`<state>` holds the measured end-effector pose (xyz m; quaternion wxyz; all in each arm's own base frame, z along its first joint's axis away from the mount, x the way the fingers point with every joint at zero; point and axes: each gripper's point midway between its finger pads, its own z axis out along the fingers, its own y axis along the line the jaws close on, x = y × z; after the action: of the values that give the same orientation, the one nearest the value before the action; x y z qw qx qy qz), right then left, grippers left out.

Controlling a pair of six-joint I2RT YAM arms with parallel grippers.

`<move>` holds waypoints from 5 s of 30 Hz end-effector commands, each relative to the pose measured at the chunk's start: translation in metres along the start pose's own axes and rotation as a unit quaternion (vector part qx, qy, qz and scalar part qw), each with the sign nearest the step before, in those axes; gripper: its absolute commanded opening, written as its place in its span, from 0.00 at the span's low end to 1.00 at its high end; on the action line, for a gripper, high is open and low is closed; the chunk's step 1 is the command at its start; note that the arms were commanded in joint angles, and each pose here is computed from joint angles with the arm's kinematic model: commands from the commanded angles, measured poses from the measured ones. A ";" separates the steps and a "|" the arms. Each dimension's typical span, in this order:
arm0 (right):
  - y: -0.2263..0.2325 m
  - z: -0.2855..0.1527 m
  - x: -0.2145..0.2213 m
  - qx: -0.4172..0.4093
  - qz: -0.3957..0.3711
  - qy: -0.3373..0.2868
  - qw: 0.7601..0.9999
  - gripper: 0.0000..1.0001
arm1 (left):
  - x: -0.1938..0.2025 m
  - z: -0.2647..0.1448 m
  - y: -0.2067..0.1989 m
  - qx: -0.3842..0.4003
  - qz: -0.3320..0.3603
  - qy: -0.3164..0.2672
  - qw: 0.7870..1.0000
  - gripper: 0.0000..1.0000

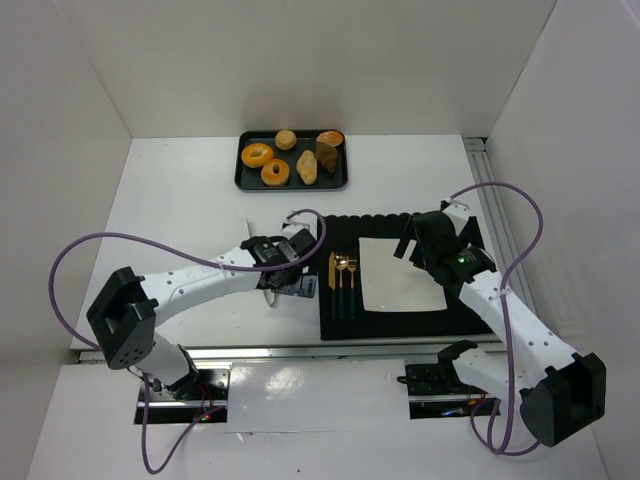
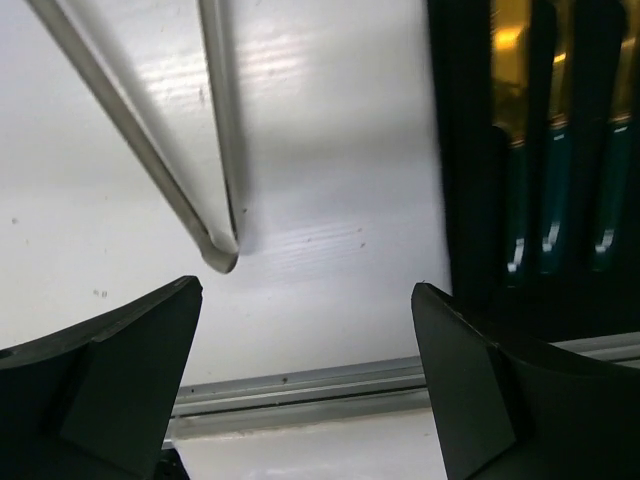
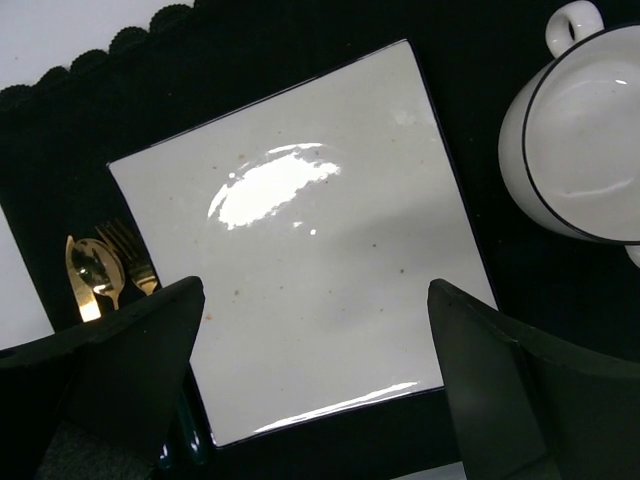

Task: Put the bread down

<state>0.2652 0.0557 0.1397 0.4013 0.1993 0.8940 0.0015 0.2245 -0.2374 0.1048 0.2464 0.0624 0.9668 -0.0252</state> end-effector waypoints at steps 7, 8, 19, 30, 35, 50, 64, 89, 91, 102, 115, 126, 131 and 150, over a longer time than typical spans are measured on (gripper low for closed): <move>0.023 -0.001 -0.012 -0.049 0.000 -0.017 0.999 1.00 | 0.008 0.016 0.041 -0.010 -0.109 -0.011 0.994 1.00; 0.023 -0.001 -0.012 -0.049 0.000 -0.017 0.999 1.00 | 0.011 0.024 0.036 0.016 -0.099 -0.006 0.995 1.00; 0.027 0.000 -0.010 -0.058 0.000 -0.010 0.998 1.00 | -0.007 0.074 0.062 -0.011 -0.155 0.014 0.988 1.00; 0.026 -0.001 -0.007 -0.065 0.002 -0.012 0.998 1.00 | -0.053 0.112 0.081 -0.039 -0.178 0.014 0.983 0.98; 0.026 0.003 -0.004 -0.059 -0.007 -0.005 0.998 1.00 | -0.065 0.118 0.079 -0.024 -0.190 0.007 0.981 0.68; 0.031 0.000 -0.019 -0.059 -0.006 -0.021 0.998 1.00 | -0.143 0.005 0.099 -0.009 -0.157 -0.126 0.980 0.36; 0.022 -0.012 -0.037 -0.031 0.007 -0.040 0.999 1.00 | -0.216 -0.005 0.055 0.108 -0.156 -0.134 0.973 0.35; 0.004 -0.033 -0.057 0.000 0.002 -0.071 0.998 1.00 | -0.292 0.077 0.061 0.154 -0.246 -0.097 0.952 0.67; 0.006 -0.031 -0.057 0.000 0.002 -0.071 0.998 1.00 | -0.291 0.078 0.063 0.150 -0.252 -0.100 0.951 0.67; 0.006 -0.027 -0.054 0.005 -0.003 -0.064 0.998 1.00 | -0.291 0.109 0.060 0.202 -0.272 -0.060 0.939 0.65; 0.006 -0.029 -0.056 0.003 -0.001 -0.067 0.998 1.00 | -0.315 0.017 0.069 0.211 -0.249 -0.149 0.933 0.22; -0.004 -0.041 -0.066 0.019 0.004 -0.085 0.996 1.00 | -0.232 -0.039 -0.012 0.294 -0.068 -0.110 0.947 0.21; -0.018 -0.068 -0.085 0.022 0.045 -0.131 0.990 1.00 | -0.155 -0.022 -0.099 0.321 0.052 -0.033 0.945 0.17; -0.030 -0.104 -0.102 -0.012 0.109 -0.188 0.976 1.00 | -0.077 -0.010 -0.207 0.417 0.114 0.052 0.900 0.65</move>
<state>0.2405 0.0085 0.2744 0.5606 0.2803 0.7790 0.0192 0.2568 -0.4335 0.1241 0.1205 0.2582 0.8870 -0.3634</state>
